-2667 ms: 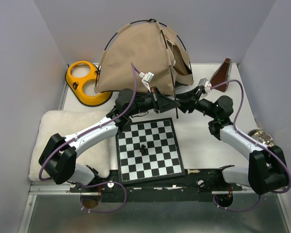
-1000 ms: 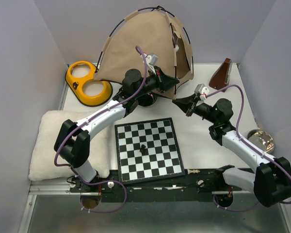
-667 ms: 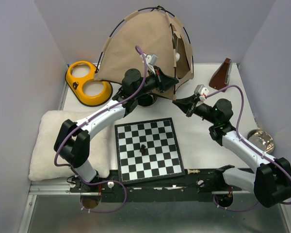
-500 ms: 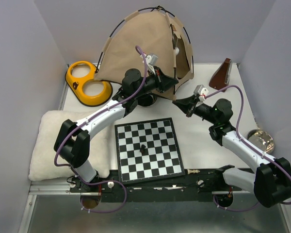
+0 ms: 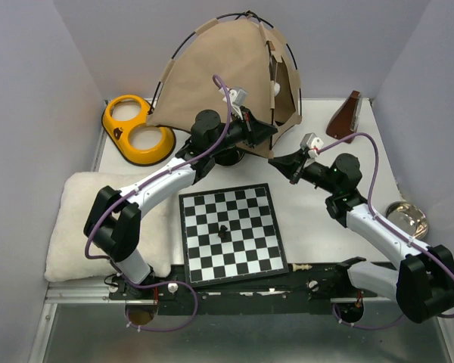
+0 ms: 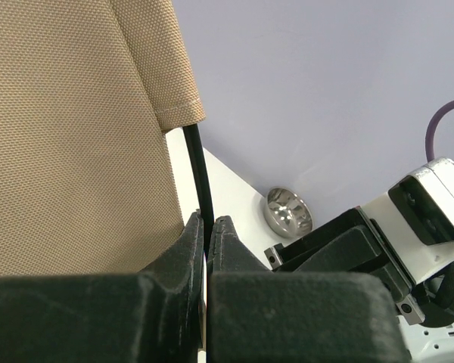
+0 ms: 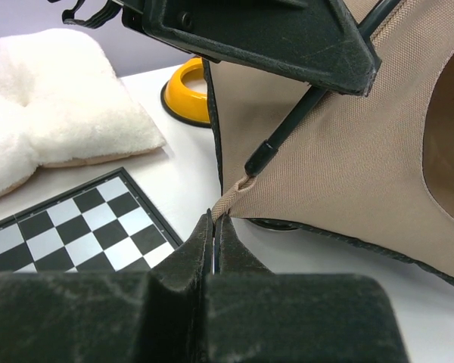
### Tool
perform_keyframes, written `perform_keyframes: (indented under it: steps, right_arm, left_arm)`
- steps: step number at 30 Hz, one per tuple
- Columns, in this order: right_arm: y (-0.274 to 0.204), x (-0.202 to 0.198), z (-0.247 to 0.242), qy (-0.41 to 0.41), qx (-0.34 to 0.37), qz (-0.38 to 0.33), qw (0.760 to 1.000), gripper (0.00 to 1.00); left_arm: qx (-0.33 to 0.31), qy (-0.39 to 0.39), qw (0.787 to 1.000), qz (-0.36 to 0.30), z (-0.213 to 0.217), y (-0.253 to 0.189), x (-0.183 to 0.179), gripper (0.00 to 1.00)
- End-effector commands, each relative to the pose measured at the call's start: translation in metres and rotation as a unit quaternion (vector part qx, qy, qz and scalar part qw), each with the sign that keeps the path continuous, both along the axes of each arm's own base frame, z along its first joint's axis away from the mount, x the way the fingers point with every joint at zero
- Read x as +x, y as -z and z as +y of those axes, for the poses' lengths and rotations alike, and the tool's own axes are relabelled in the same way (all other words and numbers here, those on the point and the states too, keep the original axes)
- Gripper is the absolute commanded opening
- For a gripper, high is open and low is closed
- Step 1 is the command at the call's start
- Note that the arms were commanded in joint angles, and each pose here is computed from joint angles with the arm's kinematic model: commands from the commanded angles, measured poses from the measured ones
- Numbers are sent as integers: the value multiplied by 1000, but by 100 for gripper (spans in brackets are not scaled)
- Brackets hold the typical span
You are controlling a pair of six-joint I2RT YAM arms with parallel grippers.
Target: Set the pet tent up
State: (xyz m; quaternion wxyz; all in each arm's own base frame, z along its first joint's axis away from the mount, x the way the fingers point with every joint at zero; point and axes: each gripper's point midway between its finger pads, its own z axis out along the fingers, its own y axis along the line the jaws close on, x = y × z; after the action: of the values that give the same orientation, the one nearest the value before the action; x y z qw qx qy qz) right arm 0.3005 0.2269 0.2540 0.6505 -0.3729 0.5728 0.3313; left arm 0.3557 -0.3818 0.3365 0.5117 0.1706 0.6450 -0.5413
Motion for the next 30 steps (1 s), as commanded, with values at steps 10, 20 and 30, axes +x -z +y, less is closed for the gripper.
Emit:
perform_keyframes:
  steps: [10, 20, 30]
  right_arm:
    - [5, -13, 10, -39, -7, 13, 999, 1]
    - [4, -13, 10, -39, -10, 10, 999, 1]
    - [11, -20, 7, -42, -19, 9, 999, 1]
  left_arm:
    - [-10, -36, 998, -45, 12, -14, -4, 0]
    - [-6, -24, 999, -36, 4, -4, -14, 0]
    - [3, -54, 997, -58, 22, -14, 4, 0]
